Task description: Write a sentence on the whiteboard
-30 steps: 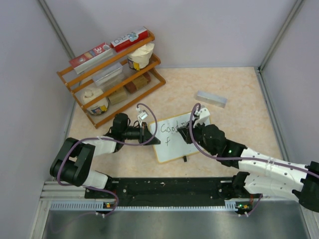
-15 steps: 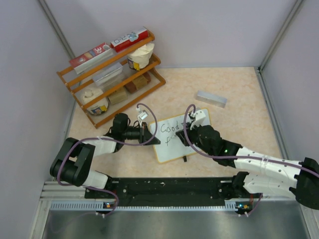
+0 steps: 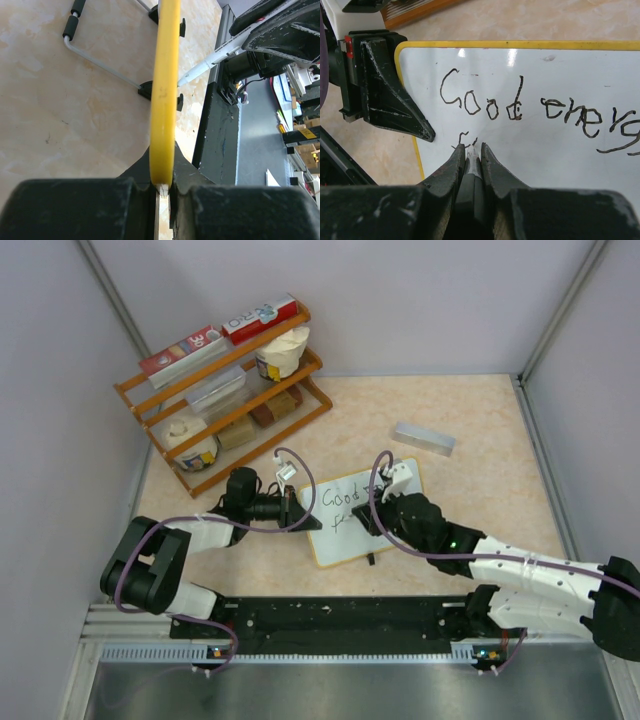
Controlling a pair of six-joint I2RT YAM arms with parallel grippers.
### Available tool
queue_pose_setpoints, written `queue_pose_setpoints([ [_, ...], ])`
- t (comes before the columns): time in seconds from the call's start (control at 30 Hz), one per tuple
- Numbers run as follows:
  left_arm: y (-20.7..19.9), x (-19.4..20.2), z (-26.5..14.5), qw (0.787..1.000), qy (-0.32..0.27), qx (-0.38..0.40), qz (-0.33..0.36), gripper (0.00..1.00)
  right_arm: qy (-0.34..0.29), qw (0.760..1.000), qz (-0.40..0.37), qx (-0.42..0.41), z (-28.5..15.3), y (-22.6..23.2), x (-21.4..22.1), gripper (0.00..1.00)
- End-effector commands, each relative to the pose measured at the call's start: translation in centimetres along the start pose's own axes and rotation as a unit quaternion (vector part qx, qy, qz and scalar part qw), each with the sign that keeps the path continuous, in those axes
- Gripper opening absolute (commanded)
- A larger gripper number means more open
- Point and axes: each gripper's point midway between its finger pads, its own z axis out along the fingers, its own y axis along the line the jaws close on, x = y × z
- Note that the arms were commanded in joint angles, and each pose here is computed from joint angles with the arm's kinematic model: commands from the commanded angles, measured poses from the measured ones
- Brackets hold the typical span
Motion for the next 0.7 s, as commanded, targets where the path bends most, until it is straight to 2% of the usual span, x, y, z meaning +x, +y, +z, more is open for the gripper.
queue_pose_setpoints([
  [0.0,0.69,-0.47,0.15,0.999,-0.005,-0.022,0.025,0.0,0.011,1.0,-0.003,0.014,0.04,-0.94,0.86,0.0],
  [0.67,0.63,-0.47,0.17,0.999,-0.005,-0.021,0.026,0.0,0.014,1.0,-0.006,0.025,-0.61,-1.67,1.16,0.0],
])
